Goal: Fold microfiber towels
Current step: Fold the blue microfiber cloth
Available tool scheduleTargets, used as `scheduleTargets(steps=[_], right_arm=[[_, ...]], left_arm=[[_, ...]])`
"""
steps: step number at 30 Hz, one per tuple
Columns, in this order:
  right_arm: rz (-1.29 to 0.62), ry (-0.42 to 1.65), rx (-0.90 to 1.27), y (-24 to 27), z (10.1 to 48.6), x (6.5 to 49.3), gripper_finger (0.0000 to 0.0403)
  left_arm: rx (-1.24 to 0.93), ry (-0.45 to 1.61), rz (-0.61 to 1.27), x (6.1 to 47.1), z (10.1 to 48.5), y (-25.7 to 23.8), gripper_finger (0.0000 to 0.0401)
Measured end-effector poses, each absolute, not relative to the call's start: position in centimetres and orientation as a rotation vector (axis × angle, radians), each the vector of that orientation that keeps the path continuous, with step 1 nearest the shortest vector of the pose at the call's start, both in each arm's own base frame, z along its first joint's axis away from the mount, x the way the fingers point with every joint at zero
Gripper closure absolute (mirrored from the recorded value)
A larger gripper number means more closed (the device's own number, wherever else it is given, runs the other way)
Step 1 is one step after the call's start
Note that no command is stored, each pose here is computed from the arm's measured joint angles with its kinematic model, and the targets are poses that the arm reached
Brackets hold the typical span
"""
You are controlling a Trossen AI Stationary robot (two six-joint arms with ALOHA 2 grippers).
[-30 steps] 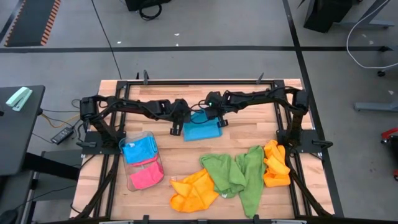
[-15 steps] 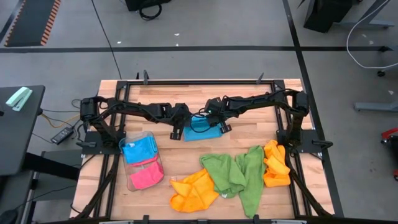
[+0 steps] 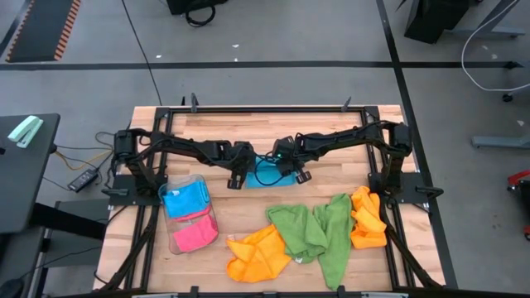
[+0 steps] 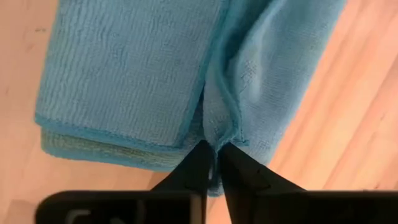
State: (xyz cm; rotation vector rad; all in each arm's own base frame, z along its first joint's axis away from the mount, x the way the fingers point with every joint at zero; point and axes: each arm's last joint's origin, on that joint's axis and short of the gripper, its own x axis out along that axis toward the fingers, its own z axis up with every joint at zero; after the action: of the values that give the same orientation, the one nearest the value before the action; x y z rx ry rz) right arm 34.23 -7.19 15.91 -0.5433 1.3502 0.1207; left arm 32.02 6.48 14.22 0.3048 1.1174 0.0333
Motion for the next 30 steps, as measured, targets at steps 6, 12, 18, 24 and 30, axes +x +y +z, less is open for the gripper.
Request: scheduleTargets(steps=[6,12,18,24,30], right_arm=[[0.194,1.365,-0.482,-6.9,15.8,33.9,0.0305],[0.208,1.379,-0.405,-6.7,15.7,33.6,0.0268],[0.169,1.423,-0.337,-7.0,15.9,33.3,0.0267],[0.136,1.485,-0.277,-7.6,17.0,32.7,0.0266],[0.077,1.427,-0.224,-8.4,19.1,31.9,0.0269]], left_arm=[[0.282,1.123,0.046,32.0,14.0,6.5,0.0352],[0.283,1.115,0.049,32.1,14.1,6.5,0.0302],[0.265,1.102,0.058,31.8,15.0,6.4,0.0272],[0.256,1.141,0.045,30.8,16.1,6.2,0.0257],[0.255,1.114,0.056,30.5,17.0,6.4,0.0267]])
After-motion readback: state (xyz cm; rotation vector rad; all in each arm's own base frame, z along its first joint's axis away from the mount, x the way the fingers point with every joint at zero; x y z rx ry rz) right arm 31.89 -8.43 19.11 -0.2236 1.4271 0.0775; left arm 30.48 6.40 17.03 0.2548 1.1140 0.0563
